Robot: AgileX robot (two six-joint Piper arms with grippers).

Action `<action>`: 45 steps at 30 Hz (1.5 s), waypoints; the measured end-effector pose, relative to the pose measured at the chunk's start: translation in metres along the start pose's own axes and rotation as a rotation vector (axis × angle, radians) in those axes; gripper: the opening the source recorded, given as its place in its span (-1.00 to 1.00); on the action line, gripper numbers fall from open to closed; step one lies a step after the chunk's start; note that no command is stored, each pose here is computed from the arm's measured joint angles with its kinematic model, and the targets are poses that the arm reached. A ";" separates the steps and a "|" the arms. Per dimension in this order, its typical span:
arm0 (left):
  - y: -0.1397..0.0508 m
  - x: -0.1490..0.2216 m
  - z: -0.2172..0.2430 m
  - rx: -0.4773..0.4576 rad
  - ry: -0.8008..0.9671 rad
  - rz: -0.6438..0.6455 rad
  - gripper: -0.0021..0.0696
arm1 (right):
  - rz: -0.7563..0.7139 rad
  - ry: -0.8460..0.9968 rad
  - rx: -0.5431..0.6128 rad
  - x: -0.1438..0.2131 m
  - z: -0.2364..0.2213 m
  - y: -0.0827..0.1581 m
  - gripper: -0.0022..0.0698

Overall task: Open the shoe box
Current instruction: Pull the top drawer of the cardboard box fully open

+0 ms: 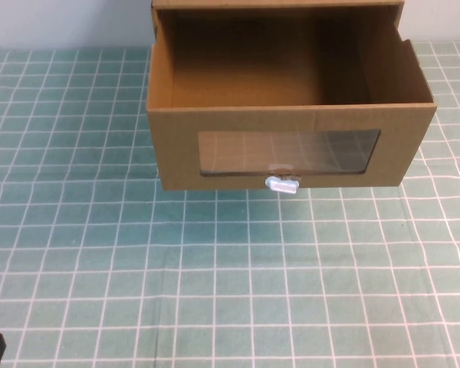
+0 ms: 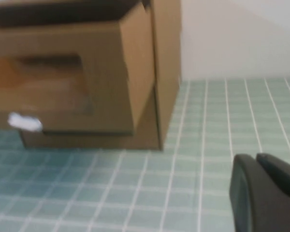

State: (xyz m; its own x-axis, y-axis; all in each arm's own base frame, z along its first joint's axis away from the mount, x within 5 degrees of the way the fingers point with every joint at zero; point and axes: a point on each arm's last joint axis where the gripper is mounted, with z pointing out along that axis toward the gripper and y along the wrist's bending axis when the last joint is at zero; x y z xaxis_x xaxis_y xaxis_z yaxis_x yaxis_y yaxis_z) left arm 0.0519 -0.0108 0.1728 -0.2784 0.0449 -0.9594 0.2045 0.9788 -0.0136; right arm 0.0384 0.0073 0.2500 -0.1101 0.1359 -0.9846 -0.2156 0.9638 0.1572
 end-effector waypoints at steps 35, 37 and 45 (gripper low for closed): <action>0.000 0.000 0.000 0.000 0.000 0.000 -0.96 | 0.023 0.182 0.247 0.074 0.018 -0.022 -0.98; 0.000 0.000 0.000 0.000 0.000 0.000 -0.96 | 0.025 0.182 0.247 0.074 0.018 -0.022 -0.98; 0.000 0.000 0.000 0.000 0.000 0.000 -0.96 | 0.025 0.182 0.247 0.074 0.018 -0.022 -0.98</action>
State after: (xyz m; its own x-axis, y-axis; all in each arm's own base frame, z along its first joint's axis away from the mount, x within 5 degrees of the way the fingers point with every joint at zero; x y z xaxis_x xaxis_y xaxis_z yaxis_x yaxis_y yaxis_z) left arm 0.0519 -0.0108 0.1728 -0.2784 0.0448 -0.9594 0.2045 0.9788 -0.0136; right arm 0.0524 0.0003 0.1727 -0.2891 0.1384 -0.9473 0.0292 0.9903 0.1357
